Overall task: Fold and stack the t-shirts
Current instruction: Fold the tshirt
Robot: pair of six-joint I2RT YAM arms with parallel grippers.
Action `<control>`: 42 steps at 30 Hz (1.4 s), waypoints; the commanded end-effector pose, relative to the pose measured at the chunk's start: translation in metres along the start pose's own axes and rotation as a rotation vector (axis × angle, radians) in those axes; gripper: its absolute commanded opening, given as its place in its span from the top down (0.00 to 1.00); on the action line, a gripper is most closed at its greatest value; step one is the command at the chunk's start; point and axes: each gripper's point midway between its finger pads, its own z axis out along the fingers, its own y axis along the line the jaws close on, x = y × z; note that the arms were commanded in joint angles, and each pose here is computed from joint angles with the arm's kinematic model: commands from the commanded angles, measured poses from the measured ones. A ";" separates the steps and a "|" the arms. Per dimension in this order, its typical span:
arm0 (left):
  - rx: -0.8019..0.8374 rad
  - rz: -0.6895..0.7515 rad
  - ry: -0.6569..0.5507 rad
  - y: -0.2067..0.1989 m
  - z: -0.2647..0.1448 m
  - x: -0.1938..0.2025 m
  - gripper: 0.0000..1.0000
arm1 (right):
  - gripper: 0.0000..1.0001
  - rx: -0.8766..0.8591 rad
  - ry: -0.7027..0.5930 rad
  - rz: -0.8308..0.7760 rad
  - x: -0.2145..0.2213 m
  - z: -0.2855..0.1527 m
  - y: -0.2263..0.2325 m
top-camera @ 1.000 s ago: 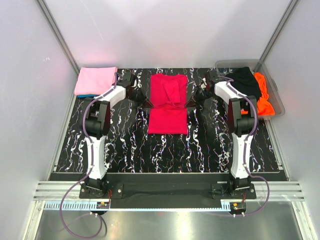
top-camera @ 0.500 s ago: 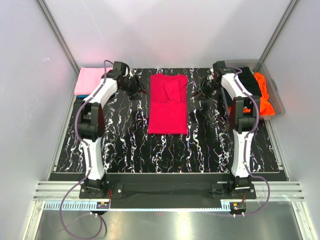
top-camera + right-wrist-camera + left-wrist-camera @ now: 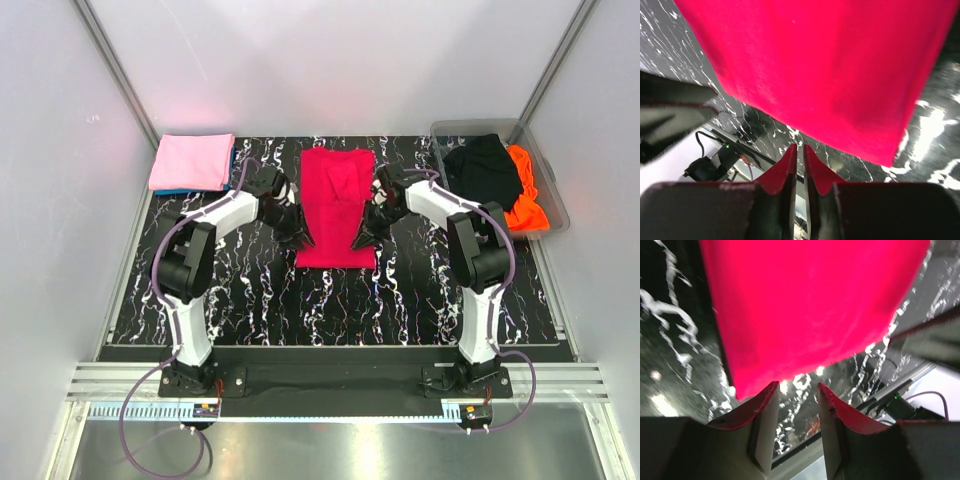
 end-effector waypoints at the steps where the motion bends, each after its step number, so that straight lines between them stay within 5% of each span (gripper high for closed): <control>1: 0.005 0.020 -0.063 0.006 0.005 -0.024 0.60 | 0.85 -0.012 -0.053 -0.006 -0.019 0.007 -0.003; 7: -0.045 -0.031 -0.011 0.029 0.021 -0.007 0.61 | 0.86 0.026 -0.005 0.024 -0.006 0.027 -0.027; 17: -0.146 -0.076 0.076 0.081 0.021 0.075 0.62 | 0.86 0.021 0.013 0.042 0.051 0.028 -0.053; 26: -0.048 -0.023 0.068 0.053 -0.015 0.150 0.57 | 0.79 -0.033 0.000 0.034 0.128 -0.005 -0.061; 32: 0.079 0.039 -0.050 0.003 -0.046 0.120 0.52 | 0.69 -0.106 -0.089 -0.023 0.110 -0.030 -0.030; 42: 0.160 0.030 -0.042 -0.052 -0.011 0.034 0.62 | 0.76 -0.224 -0.009 -0.017 0.040 -0.007 0.032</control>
